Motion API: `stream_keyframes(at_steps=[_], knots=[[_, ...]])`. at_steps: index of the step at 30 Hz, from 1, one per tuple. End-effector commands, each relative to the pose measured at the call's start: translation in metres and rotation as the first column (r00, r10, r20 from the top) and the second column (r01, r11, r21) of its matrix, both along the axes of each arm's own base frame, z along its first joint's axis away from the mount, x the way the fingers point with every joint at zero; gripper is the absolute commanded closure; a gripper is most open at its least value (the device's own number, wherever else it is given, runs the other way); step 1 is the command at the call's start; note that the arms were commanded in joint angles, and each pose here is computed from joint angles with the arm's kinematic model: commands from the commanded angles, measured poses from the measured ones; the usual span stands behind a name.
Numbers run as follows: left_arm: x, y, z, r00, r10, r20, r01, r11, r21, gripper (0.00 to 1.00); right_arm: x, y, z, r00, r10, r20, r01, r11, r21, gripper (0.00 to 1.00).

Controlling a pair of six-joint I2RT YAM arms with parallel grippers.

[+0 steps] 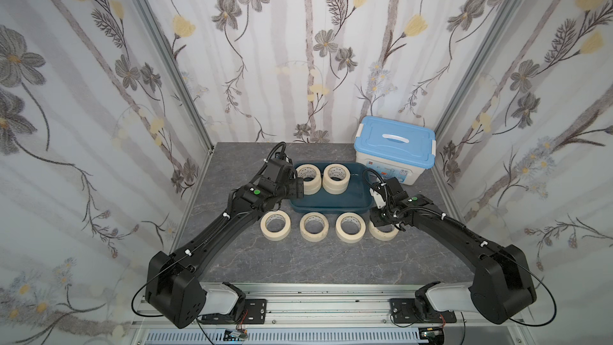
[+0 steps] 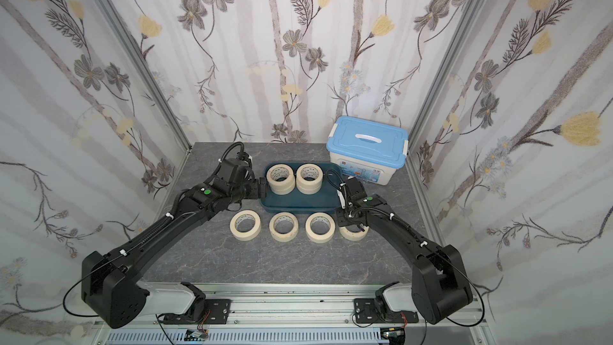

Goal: Take out the art tape in the storage box
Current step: Place the art tape at the center of the board, then pick up the art tape from the storage box.

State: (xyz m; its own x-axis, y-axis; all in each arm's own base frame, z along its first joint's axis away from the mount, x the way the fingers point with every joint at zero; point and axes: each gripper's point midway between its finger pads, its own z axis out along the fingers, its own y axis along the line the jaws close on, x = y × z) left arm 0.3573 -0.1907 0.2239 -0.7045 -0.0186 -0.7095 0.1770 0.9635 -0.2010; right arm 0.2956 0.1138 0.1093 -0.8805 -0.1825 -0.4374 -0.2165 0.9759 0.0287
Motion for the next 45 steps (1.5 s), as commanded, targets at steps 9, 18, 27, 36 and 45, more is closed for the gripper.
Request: stream_keyframes(at_steps=[9,18,27,36,45], knots=[[0.036,-0.040,-0.019,0.973,-0.154,-0.171,0.174,0.979,0.107,0.22,-0.016,-0.003,0.015,1.000,-0.002,0.026,0.000,0.999,0.048,0.44],[0.065,-0.074,-0.047,0.933,-0.214,-0.289,0.249,0.964,0.090,0.25,-0.023,-0.010,0.014,0.999,-0.021,0.028,0.019,0.998,0.056,0.33],[0.085,-0.087,-0.072,0.911,-0.231,-0.342,0.287,0.950,0.121,0.29,-0.031,-0.018,0.016,0.998,-0.037,0.046,0.034,0.997,0.063,0.17],[0.099,-0.098,-0.093,0.893,-0.245,-0.378,0.316,0.939,0.136,0.32,-0.034,-0.018,0.019,0.998,-0.041,0.046,0.036,0.996,0.085,0.01],[0.112,-0.104,-0.112,0.886,-0.237,-0.398,0.316,0.937,0.147,0.38,-0.039,-0.021,0.019,0.998,-0.044,0.047,0.039,0.995,0.091,0.00]])
